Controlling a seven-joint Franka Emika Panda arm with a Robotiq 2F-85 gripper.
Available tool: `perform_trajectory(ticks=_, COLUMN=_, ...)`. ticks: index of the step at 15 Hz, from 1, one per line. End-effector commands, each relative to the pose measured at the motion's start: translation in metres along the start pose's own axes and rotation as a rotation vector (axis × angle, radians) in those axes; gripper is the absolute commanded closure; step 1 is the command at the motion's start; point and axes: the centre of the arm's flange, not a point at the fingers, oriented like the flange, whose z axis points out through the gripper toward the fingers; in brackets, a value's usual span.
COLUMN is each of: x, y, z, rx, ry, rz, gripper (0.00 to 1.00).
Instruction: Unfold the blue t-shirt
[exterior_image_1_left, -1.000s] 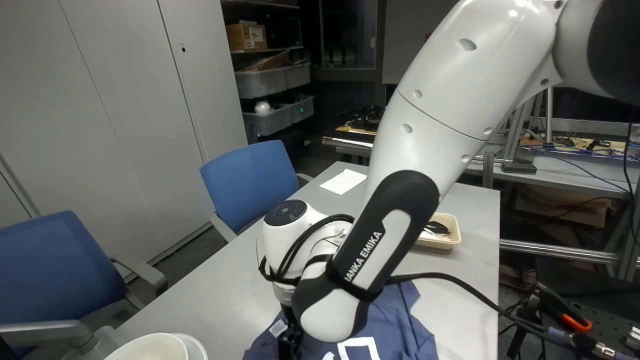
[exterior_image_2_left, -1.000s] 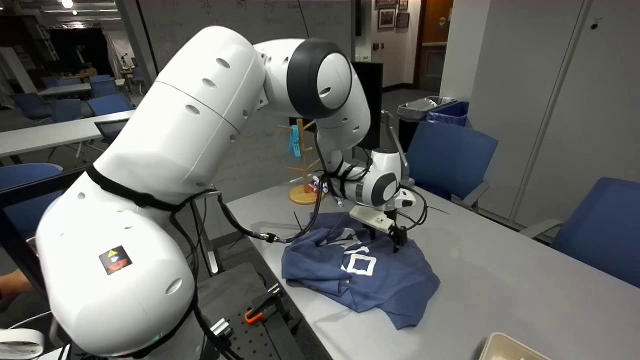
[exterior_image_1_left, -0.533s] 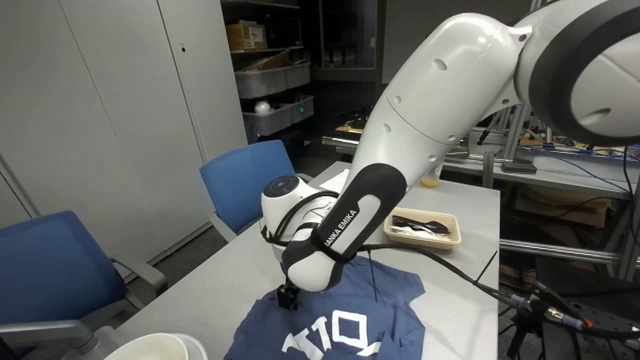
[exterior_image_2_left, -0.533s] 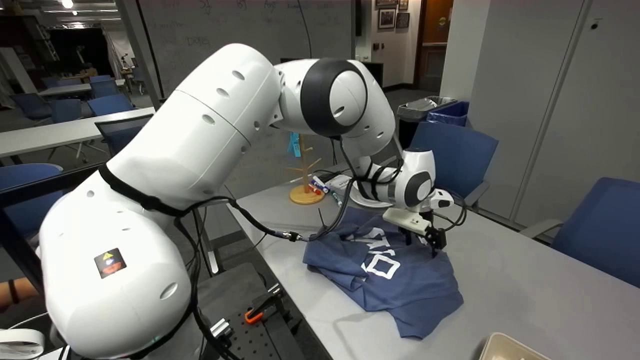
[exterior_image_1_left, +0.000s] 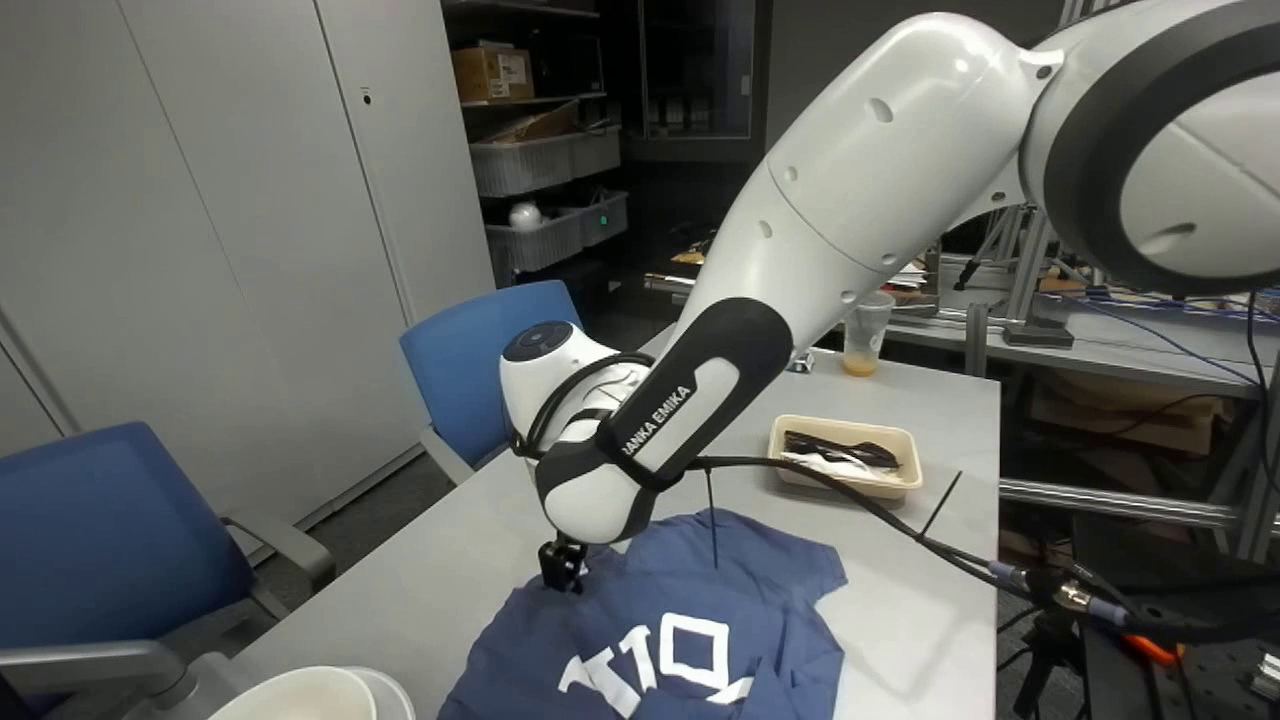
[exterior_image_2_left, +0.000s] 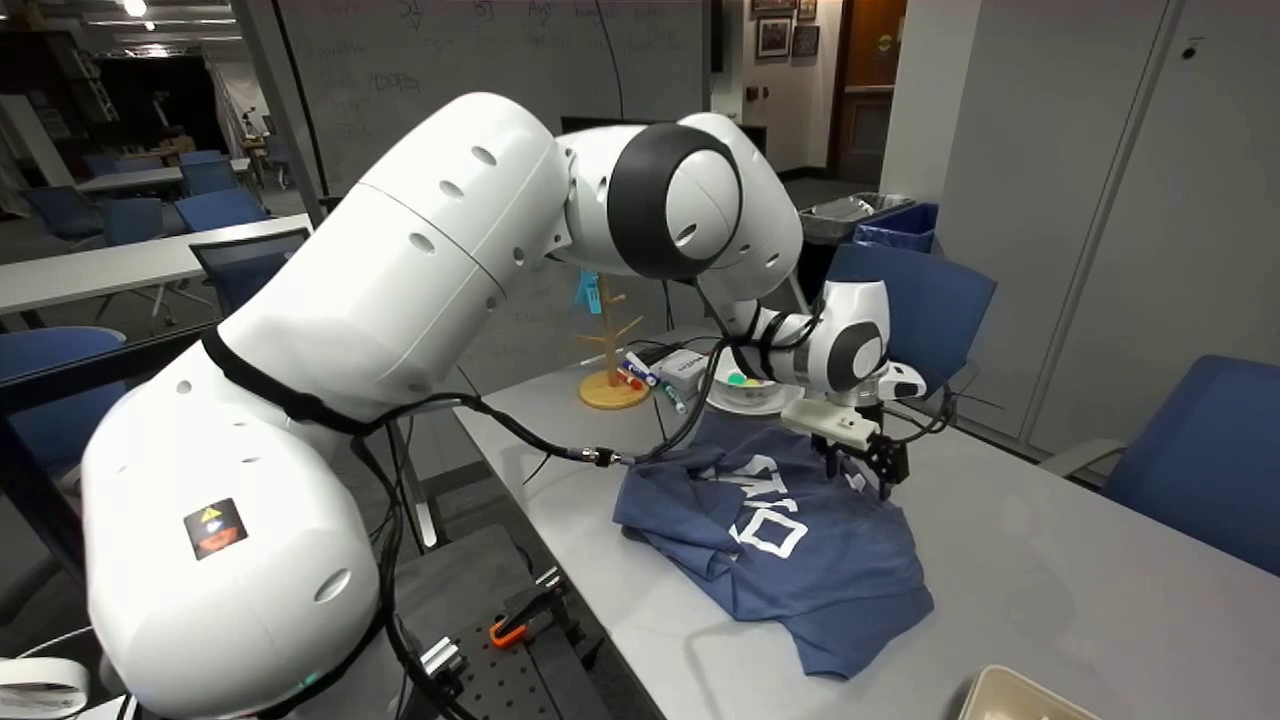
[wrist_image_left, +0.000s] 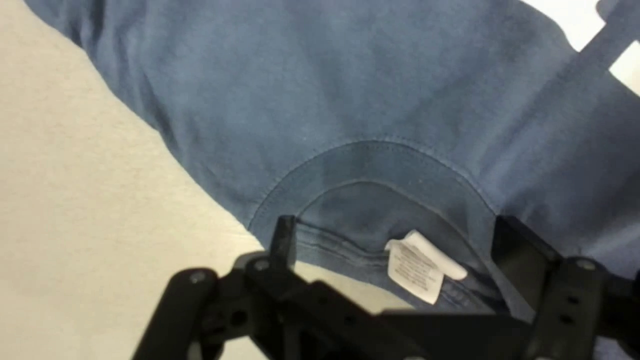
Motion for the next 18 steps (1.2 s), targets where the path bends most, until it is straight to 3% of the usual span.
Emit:
perform_trajectory(ticks=1, x=-0.029, y=0.011, z=-0.043, rx=0.009, ry=-0.074, rz=0.032, gripper=0.00)
perform_trajectory(ticks=6, x=-0.065, y=0.022, z=-0.058, rx=0.062, ry=-0.178, rz=0.125, gripper=0.00)
perform_trajectory(ticks=12, x=-0.109, y=0.021, z=-0.015, rx=0.157, ry=-0.326, rz=0.256, gripper=0.00)
perform_trajectory(ticks=15, x=-0.108, y=0.027, z=0.008, rx=0.196, ry=-0.322, rz=0.321, gripper=0.00)
perform_trajectory(ticks=18, x=-0.096, y=0.040, z=0.020, rx=0.224, ry=-0.262, rz=0.387, gripper=0.00)
